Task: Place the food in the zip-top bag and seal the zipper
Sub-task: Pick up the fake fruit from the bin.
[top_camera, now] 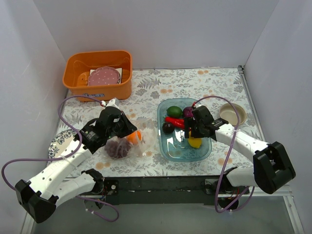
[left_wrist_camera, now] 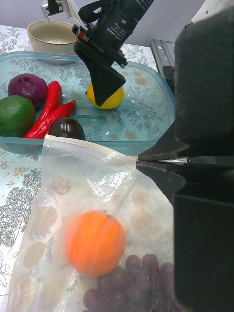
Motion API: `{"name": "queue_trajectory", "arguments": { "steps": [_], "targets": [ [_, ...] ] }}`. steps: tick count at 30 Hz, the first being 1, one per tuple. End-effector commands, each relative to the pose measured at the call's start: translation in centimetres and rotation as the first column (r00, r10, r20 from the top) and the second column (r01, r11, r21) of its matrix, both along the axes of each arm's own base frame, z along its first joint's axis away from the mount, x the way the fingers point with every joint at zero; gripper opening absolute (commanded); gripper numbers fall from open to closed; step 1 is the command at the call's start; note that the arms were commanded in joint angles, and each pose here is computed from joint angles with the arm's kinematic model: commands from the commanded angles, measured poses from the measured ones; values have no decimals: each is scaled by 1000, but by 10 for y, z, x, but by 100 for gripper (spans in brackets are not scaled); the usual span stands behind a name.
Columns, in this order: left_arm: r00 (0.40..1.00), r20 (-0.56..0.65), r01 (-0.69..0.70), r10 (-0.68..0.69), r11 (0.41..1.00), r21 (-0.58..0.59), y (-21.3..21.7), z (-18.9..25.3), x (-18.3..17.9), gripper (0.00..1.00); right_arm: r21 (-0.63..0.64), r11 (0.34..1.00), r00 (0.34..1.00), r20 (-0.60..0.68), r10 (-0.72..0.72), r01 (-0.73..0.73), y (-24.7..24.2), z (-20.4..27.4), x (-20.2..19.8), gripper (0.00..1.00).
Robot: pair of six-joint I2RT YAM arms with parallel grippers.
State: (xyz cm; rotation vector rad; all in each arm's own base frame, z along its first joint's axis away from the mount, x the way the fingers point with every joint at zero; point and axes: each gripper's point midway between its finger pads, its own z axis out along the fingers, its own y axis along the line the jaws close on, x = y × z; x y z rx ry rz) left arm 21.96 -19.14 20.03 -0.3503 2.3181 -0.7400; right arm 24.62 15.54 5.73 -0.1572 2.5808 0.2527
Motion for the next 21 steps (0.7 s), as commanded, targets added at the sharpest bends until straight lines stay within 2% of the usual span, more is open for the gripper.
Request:
{"name": "queue_trajectory", "arguments": {
  "steps": [1, 8, 13, 21],
  "targets": [
    [1000, 0, 21, -21, 1000, 0, -2, 0, -2, 0, 10, 1000, 1000, 28, 11, -11, 3, 12, 4, 86],
    [1000, 0, 13, -13, 1000, -1, 1, -1, -5, 0, -8, 999, 999, 17, 32, -32, -2, 18, -4, 87],
    [1000, -3, 15, -15, 1000, -4, 0, -2, -5, 0, 41, 993, 994, 1, 108, -108, 6, 22, -16, 88],
    [1000, 4, 28, -28, 999, -21, -6, 4, -1, 0, -8, 997, 996, -54, 70, -70, -6, 9, -26, 87]
  ]
}}
